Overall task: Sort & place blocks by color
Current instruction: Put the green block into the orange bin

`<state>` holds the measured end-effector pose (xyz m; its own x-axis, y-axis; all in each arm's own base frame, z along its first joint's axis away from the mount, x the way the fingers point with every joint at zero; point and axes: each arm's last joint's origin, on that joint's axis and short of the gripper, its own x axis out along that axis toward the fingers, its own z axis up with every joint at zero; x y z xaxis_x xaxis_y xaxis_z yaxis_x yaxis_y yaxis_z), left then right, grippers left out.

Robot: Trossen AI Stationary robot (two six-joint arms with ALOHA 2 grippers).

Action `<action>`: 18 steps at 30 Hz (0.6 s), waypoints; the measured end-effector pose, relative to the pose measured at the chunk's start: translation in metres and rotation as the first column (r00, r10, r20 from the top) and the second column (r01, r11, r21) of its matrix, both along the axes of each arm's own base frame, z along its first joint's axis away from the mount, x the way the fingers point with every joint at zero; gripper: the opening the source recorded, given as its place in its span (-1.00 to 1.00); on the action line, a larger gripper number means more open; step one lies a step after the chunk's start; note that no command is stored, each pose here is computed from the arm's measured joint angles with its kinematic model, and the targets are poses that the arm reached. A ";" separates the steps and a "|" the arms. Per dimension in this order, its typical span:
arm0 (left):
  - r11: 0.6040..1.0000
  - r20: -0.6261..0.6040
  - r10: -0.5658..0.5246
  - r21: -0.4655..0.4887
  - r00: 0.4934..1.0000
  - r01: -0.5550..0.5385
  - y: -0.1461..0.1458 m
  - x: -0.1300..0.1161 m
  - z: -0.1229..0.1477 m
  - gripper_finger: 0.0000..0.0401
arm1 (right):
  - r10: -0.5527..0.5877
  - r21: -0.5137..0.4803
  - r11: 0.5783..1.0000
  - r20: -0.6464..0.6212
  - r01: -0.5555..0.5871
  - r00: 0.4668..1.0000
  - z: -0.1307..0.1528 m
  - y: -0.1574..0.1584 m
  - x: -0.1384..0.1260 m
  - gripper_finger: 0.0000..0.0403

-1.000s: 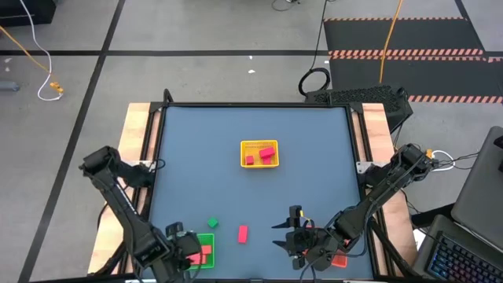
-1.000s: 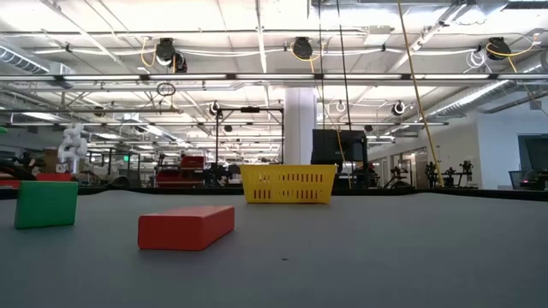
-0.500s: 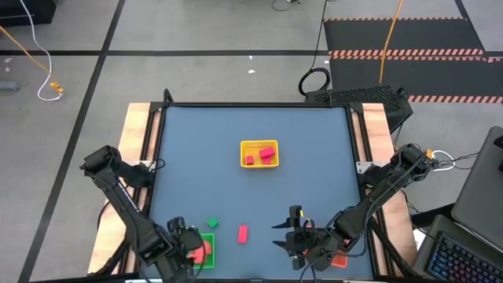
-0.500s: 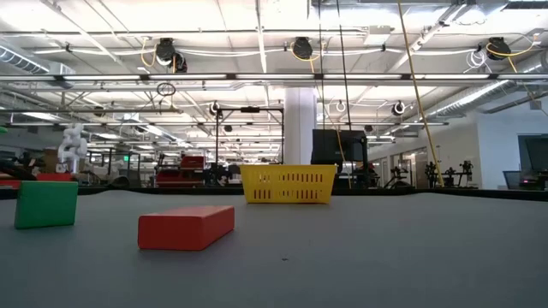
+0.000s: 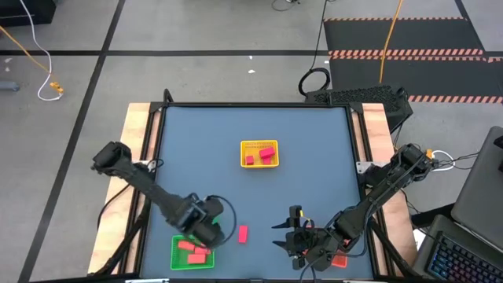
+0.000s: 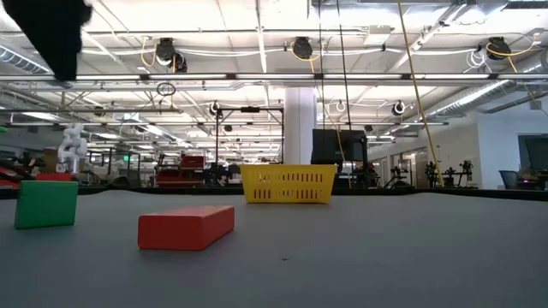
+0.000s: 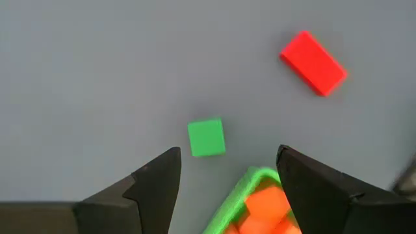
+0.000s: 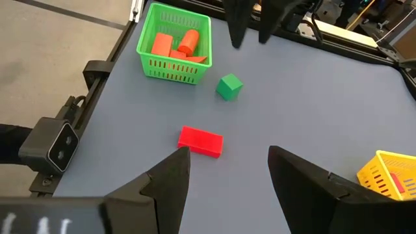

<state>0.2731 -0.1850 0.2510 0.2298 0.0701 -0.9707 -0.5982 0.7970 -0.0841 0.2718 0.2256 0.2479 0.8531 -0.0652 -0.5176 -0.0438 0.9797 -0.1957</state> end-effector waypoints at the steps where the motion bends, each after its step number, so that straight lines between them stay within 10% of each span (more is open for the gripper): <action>1: 1.000 -0.017 0.011 -0.002 1.000 -0.011 0.002 0.003 -0.004 0.25 | 0.002 0.000 1.000 0.000 -0.002 1.000 0.000 0.000 0.000 0.01; 10: 0.999 -0.176 -0.006 -0.050 0.984 -0.002 0.009 0.026 -0.041 0.25 | 0.015 -0.019 1.000 -0.078 -0.017 0.997 0.003 0.003 -0.023 0.01; 18: 0.999 -0.166 -0.006 -0.035 0.986 0.001 0.009 0.026 -0.041 0.25 | -0.021 0.167 0.985 -0.077 0.033 0.997 0.033 0.002 -0.066 0.01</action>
